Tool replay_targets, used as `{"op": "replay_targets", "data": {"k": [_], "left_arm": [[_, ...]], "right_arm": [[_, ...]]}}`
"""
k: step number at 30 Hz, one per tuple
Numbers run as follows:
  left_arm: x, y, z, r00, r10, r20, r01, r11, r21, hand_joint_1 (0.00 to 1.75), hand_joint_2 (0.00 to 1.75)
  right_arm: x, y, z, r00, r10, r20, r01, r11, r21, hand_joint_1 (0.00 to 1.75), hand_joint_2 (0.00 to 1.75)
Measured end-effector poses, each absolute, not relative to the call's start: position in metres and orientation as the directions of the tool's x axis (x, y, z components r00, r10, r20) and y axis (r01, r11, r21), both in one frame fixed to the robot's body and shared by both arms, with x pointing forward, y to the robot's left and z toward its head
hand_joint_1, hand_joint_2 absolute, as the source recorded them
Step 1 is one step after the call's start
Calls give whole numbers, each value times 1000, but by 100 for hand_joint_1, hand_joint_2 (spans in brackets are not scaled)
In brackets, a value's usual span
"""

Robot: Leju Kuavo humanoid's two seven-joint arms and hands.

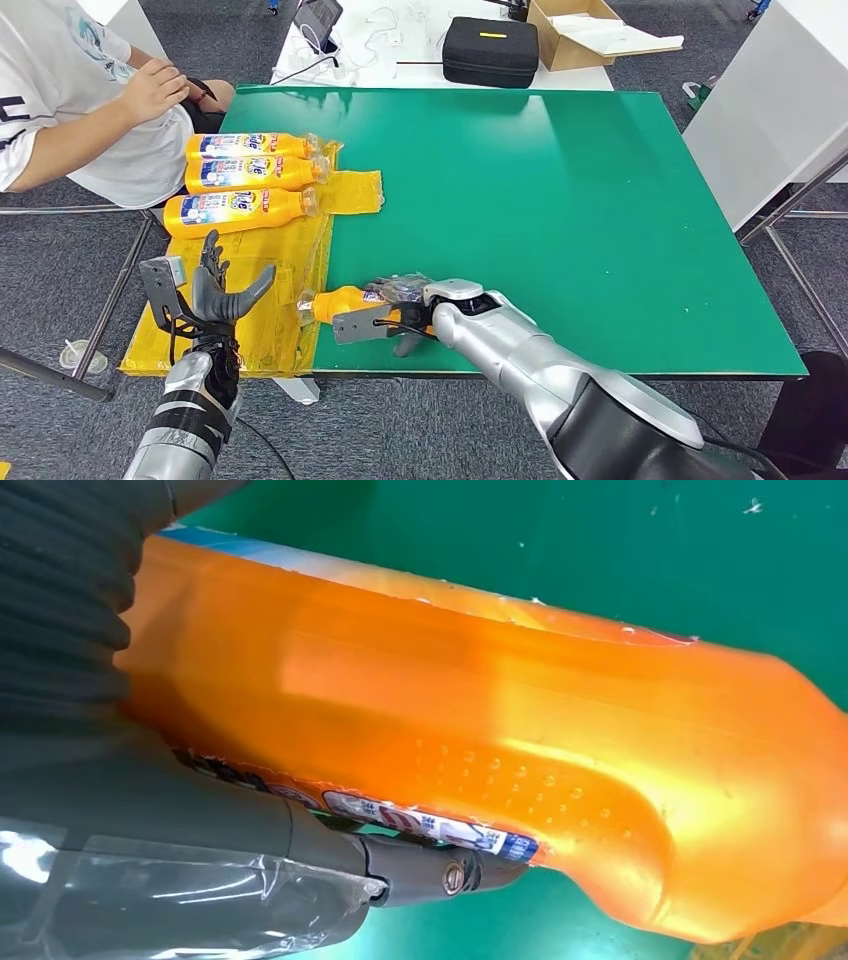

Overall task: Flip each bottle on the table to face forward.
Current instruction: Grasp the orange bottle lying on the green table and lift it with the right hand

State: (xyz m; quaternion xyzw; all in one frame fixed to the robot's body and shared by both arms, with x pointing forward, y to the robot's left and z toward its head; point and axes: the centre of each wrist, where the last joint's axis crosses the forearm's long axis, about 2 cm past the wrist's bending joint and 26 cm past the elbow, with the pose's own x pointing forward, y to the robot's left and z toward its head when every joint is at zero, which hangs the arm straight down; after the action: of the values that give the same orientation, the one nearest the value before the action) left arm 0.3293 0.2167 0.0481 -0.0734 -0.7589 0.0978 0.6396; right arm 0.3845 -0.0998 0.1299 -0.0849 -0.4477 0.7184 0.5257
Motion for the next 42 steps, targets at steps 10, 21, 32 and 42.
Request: {"op": "replay_targets", "data": {"k": [10, 21, 32, 42], "left_arm": [[322, 218, 41, -146, 238, 960, -27, 969, -245, 0, 175], [316, 221, 38, -139, 237, 962, -41, 969, -245, 0, 175], [304, 226, 35, -143, 238, 961, -74, 965, -250, 0, 175], [289, 217, 37, -117, 383, 916, -35, 920, -390, 0, 175]], "right_arm": [[384, -101, 128, -458, 858, 232, -615, -117, -780, 175, 175], [382, -103, 125, -455, 857, 241, -563, -67, -824, 175, 175], [372, -109, 131, -414, 791, 450, -253, 375, -892, 175, 175], [339, -151, 163, -542, 665, 514, 353, 735, -579, 175, 175]]}}
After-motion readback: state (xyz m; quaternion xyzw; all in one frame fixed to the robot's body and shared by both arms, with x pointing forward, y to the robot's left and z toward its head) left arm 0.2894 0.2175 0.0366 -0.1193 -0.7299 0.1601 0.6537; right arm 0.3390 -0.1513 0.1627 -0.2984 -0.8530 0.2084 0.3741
